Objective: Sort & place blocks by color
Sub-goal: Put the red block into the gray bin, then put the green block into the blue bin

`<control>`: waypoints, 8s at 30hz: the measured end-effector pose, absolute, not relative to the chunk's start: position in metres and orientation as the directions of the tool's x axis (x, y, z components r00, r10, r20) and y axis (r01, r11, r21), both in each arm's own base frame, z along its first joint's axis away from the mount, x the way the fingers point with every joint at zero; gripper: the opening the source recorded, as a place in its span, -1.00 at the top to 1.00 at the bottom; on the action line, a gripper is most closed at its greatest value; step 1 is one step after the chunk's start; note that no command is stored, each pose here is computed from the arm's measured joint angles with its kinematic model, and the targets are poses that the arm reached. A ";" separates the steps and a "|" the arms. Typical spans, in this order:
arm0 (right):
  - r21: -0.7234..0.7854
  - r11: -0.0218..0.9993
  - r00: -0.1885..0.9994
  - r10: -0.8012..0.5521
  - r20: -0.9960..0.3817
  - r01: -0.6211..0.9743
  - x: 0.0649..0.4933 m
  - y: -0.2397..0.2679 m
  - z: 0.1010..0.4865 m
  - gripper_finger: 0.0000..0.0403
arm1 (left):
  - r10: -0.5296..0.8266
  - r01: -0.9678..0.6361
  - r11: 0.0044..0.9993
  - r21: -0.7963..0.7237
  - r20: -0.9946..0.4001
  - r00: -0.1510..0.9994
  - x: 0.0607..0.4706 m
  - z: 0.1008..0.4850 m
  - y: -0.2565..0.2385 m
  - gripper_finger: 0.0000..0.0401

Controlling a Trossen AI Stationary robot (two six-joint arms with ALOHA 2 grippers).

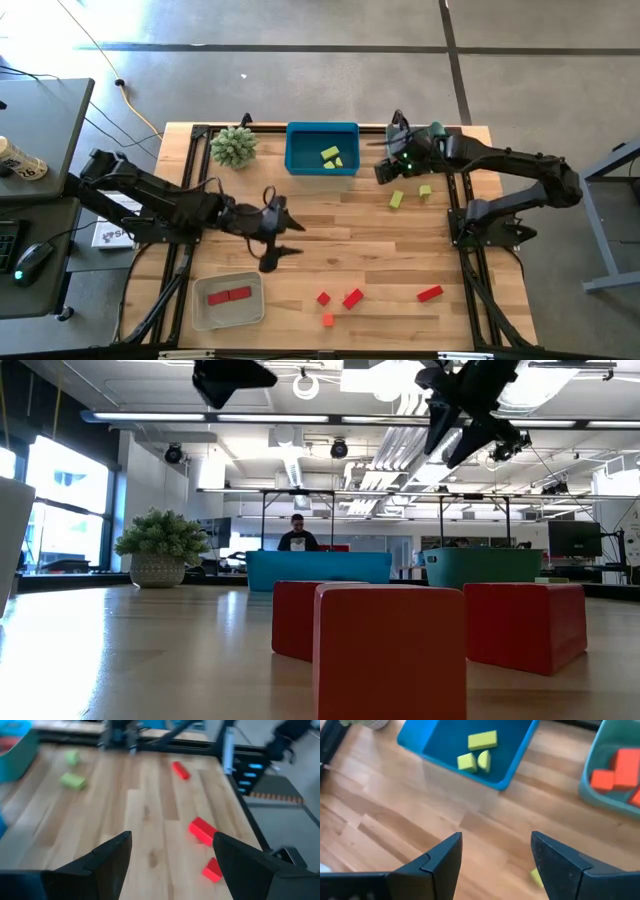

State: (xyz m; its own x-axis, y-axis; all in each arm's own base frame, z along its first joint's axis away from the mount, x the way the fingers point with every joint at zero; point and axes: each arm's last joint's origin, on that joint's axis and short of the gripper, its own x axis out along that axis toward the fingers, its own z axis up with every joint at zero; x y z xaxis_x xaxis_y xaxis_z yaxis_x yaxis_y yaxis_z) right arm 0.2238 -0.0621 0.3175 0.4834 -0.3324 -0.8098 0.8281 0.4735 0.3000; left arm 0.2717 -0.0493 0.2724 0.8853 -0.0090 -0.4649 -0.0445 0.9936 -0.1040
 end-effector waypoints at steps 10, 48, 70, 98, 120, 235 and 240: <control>0.365 0.433 0.519 -0.319 -0.793 0.824 0.231 -0.023 0.318 -0.11 | -0.108 0.170 0.981 0.097 -0.457 0.883 0.301 0.237 -0.089 -0.34; 0.371 0.463 0.545 -0.331 -0.770 0.805 0.231 0.007 0.318 -0.11 | -0.235 0.324 0.944 0.066 -0.554 0.798 0.347 0.121 -0.116 -0.34; 0.361 0.467 0.535 -0.319 -0.782 0.807 0.230 0.007 0.318 -0.11 | -0.256 0.427 0.897 0.114 -0.655 0.711 0.369 0.106 -0.127 -0.34; 0.356 0.462 0.531 -0.335 -0.778 0.813 0.230 0.006 0.318 -0.11 | -0.274 0.350 0.937 -0.016 -0.656 0.704 0.370 0.106 -0.123 0.47; 0.266 0.524 0.501 -0.378 -0.779 0.809 0.228 -0.001 0.317 -0.11 | 0.074 -0.005 0.995 0.104 -0.666 0.742 0.337 0.208 -0.060 0.47; 0.060 0.864 -0.330 -0.127 -0.935 -0.500 0.276 -0.086 0.163 -0.11 | 0.053 -0.187 0.971 -0.146 -0.635 0.770 0.175 0.314 -0.072 0.14; 0.055 0.875 -0.319 -0.116 -0.941 -0.480 0.279 -0.086 0.160 -0.11 | 0.053 -0.187 0.972 -0.145 -0.637 0.769 0.175 0.314 -0.072 0.14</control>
